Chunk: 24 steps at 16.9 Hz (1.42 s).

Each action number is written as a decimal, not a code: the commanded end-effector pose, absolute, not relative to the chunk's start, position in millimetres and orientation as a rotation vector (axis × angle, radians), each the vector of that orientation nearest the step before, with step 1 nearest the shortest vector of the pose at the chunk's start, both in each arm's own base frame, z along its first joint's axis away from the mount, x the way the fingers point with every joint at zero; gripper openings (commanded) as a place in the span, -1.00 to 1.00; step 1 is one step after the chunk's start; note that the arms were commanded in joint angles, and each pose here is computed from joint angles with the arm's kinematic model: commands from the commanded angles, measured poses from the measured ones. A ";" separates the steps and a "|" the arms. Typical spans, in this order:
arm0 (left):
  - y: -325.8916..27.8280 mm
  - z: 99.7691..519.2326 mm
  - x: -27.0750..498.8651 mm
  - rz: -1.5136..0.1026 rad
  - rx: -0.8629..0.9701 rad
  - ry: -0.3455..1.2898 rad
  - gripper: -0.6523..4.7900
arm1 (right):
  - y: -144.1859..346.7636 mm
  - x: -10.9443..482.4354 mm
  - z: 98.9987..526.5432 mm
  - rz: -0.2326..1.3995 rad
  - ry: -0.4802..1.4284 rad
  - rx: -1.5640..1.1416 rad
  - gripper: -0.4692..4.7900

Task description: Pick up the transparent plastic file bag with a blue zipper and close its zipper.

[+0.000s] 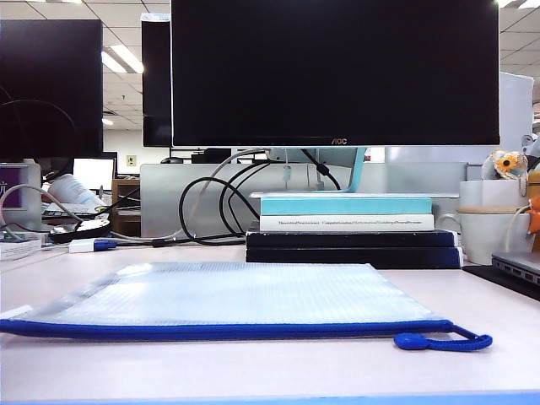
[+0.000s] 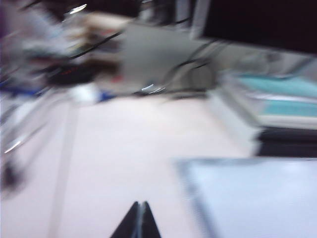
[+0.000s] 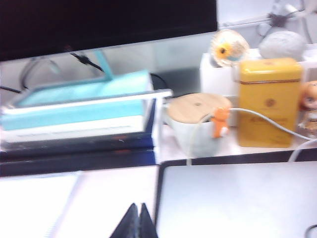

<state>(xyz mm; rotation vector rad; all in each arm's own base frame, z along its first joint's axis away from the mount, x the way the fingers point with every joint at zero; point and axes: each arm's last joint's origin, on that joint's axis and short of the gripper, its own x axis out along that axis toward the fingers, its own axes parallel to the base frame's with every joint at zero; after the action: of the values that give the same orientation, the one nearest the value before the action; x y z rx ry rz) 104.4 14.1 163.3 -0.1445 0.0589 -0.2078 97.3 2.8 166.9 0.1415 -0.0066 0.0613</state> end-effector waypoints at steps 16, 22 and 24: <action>0.5 154.4 100.5 -0.108 -0.035 0.135 -0.78 | 2.3 96.5 153.8 0.032 0.127 0.196 -0.84; 0.7 157.5 100.7 -0.101 -0.070 0.105 -0.78 | 1.3 96.5 153.9 -0.004 0.124 0.260 -0.84; -0.4 156.4 100.2 -0.141 -0.025 0.113 -0.78 | 1.4 96.5 154.1 -0.003 0.122 0.260 -0.84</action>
<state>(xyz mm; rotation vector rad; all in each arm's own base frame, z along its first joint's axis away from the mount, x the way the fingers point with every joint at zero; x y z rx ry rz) 100.3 0.3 154.7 -0.0556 0.1244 -0.1151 96.5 1.4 152.7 0.2593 0.1363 -0.0032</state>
